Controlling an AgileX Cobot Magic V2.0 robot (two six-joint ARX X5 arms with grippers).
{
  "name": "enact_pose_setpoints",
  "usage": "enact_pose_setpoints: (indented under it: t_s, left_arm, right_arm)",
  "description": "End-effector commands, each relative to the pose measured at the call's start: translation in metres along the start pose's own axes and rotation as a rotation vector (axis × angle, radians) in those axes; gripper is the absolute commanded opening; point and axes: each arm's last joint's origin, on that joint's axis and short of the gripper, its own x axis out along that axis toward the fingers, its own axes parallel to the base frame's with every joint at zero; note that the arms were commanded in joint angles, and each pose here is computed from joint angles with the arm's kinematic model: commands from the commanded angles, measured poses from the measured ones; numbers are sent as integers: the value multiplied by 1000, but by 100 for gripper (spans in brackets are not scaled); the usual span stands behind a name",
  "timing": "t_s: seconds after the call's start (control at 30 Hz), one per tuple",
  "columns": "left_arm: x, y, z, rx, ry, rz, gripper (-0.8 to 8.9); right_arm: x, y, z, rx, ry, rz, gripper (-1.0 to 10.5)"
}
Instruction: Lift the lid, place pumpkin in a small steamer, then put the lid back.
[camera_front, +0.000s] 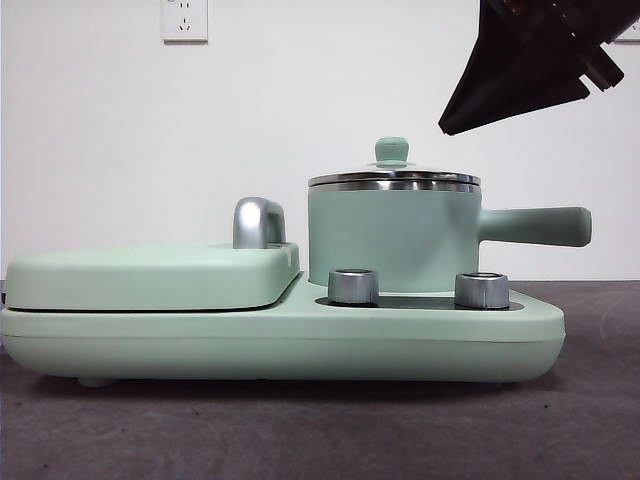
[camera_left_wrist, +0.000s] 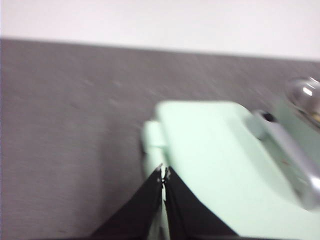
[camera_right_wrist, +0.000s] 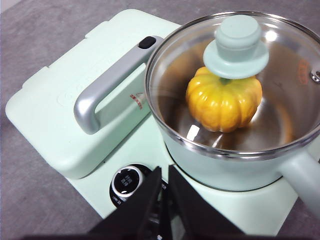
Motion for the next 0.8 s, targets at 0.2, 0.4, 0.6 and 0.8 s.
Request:
enact_pose_setpoints:
  t_s: [0.2, 0.4, 0.6, 0.8]
  left_arm:
    - [-4, 12, -57, 30, -150, 75, 7]
    - [1, 19, -92, 22, -171, 120, 7]
    - [7, 23, -109, 12, -128, 155, 7]
    - [7, 23, -108, 11, -141, 152, 7]
  right_arm:
    - [0, 2, 5, -6, -17, 10, 19]
    - [0, 2, 5, -6, -17, 10, 19]
    - [0, 2, 5, -6, -18, 10, 19]
    - [0, 2, 5, -6, -19, 10, 19]
